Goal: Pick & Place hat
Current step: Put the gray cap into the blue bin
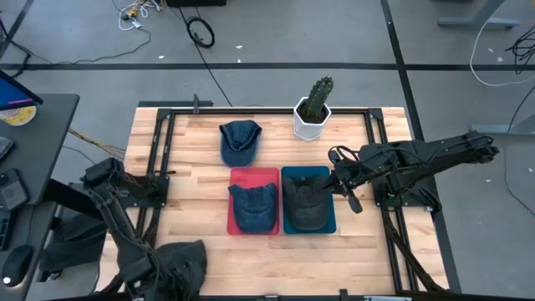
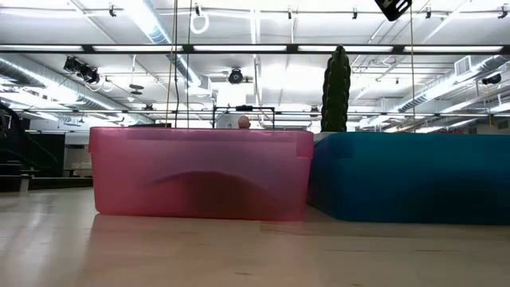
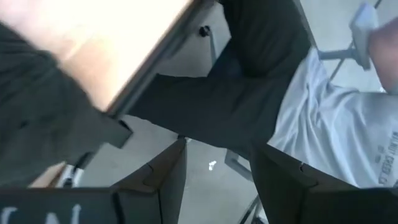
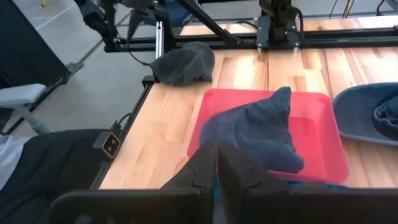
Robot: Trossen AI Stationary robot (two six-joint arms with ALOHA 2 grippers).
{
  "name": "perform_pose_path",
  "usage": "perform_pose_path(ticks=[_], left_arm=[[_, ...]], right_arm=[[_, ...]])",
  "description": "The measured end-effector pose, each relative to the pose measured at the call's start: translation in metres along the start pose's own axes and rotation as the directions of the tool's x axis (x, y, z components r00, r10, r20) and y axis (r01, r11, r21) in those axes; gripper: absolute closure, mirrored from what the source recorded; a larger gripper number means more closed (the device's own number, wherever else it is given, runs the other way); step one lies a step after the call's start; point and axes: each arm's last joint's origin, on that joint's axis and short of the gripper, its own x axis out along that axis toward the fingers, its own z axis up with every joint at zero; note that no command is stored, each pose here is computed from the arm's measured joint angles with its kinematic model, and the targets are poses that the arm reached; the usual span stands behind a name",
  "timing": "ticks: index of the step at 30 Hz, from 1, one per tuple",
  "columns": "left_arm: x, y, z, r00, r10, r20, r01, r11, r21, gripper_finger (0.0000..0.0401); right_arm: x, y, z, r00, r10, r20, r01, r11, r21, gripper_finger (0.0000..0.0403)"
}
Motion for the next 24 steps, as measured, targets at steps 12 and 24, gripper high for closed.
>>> perform_pose_path(ticks=[12,24], left_arm=[[-0.002,-0.033,0.009,0.997,-0.041,0.067,0.026,0.978,0.205,0.0224],[0.005,-0.045,0.019,0.990,-0.135,0.045,0.130,0.986,0.107,0.0224]], right_arm=[[0.006,-0.002,-0.008,1.000,-0.001,-0.005,0.001,1.000,0.003,0.0382],[0.006,-0.001,-0.006,1.000,0.002,0.021,-0.002,1.000,-0.006,0.0382]])
